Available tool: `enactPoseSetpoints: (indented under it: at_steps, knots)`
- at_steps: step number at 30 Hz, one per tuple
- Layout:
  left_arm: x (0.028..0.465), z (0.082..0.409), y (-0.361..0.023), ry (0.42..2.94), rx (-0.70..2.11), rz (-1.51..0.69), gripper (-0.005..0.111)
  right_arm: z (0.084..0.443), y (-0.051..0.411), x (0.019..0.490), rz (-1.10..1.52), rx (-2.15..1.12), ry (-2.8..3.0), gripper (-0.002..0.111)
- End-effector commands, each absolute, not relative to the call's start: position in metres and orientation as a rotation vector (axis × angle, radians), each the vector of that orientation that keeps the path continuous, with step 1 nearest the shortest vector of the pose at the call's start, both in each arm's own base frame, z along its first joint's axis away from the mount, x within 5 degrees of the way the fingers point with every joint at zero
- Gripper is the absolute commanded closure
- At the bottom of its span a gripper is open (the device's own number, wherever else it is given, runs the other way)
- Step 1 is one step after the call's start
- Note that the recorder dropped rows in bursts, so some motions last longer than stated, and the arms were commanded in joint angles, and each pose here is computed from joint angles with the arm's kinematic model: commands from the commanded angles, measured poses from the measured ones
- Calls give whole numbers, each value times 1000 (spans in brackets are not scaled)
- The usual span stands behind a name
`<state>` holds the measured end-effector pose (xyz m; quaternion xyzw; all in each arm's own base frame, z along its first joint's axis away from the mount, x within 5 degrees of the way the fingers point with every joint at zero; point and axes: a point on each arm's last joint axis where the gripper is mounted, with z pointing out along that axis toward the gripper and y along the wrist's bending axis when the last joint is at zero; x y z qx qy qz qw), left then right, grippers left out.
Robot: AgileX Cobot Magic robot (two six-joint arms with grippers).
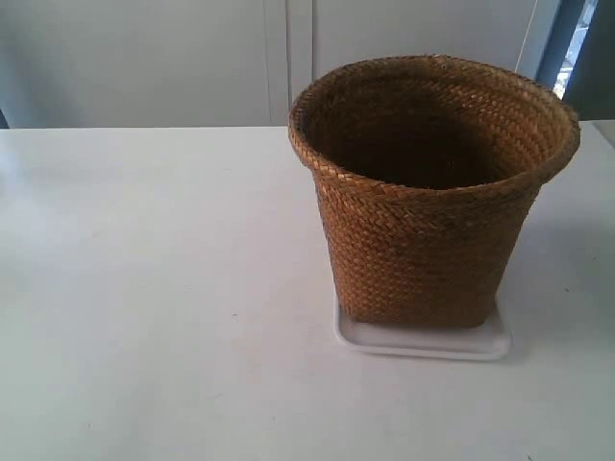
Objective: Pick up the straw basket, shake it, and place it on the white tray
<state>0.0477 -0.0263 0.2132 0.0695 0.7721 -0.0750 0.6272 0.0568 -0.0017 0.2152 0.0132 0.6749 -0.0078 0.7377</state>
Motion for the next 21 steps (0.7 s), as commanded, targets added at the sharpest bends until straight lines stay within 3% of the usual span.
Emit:
enactPoseSetpoints:
  at_steps: [1, 6, 10, 14, 21]
  knots:
    - [48, 206, -23, 1801, 206, -83, 107, 213, -2, 57, -16, 33, 1486, 108]
    - [48, 181, -6, 1928, 420, 297, 107, 213, -2, 57, -16, 33, 1486, 108]
    - [48, 158, -5, 2001, 437, 286, 107, 213, -2, 57, -16, 33, 1486, 108]
    - [53, 169, -1, 1878, 381, 361, 107, 213, -2, 57, -16, 33, 1486, 108]
    - [53, 170, 0, 1873, 390, 380, 107, 213, -2, 57, -16, 33, 1486, 108]
